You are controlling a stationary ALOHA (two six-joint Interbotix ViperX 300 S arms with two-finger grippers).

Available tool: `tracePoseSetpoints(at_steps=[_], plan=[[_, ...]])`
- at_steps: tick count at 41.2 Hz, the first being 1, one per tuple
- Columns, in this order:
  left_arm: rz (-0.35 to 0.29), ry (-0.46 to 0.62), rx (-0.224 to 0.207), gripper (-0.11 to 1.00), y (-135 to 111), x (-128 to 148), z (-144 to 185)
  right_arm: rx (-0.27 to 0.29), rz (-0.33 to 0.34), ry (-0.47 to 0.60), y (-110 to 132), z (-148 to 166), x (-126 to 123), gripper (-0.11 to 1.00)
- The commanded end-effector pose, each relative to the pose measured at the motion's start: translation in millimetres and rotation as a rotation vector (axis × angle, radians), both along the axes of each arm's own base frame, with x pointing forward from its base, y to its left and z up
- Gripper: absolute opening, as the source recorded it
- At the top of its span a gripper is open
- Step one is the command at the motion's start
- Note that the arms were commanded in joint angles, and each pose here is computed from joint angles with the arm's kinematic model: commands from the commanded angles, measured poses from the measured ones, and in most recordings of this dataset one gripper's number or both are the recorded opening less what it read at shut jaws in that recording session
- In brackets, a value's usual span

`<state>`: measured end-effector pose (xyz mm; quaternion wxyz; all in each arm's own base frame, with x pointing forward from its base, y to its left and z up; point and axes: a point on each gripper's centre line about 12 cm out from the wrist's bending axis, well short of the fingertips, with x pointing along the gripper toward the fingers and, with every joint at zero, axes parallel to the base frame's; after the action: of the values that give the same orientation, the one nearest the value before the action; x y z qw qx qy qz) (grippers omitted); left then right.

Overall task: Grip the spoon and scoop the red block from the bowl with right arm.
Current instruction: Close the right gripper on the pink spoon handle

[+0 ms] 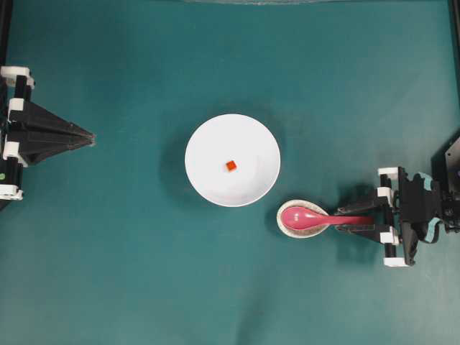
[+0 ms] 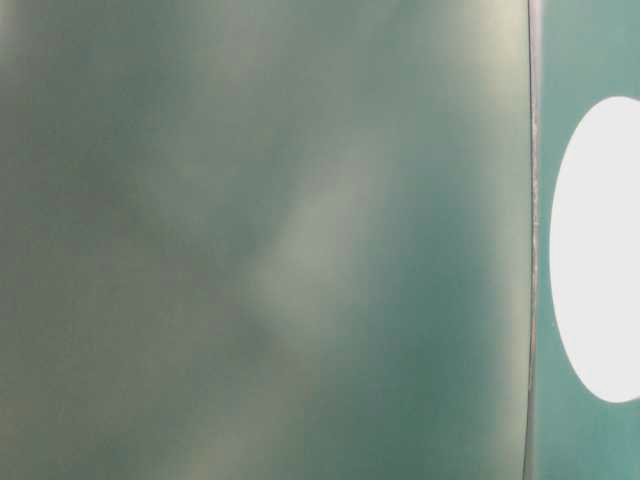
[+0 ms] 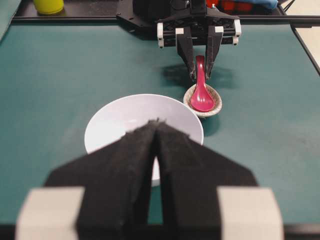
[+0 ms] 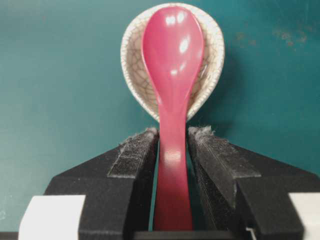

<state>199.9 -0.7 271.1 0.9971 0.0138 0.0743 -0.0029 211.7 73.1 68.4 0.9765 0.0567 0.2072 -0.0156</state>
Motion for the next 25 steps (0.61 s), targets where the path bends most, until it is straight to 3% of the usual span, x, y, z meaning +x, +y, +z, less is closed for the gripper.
tracePoseSetpoints(at_steps=[1, 25], plan=[[-0.001, -0.012, 0.003, 0.01, 0.0, 2.4, 5.3, 0.002, -0.01, -0.018, -1.1, 2.8, 2.1, 0.39], [-0.001, -0.009, 0.003, 0.01, 0.0, 2.2, 4.5, -0.01, -0.017, -0.038, -1.8, 5.2, 4.8, 0.39]])
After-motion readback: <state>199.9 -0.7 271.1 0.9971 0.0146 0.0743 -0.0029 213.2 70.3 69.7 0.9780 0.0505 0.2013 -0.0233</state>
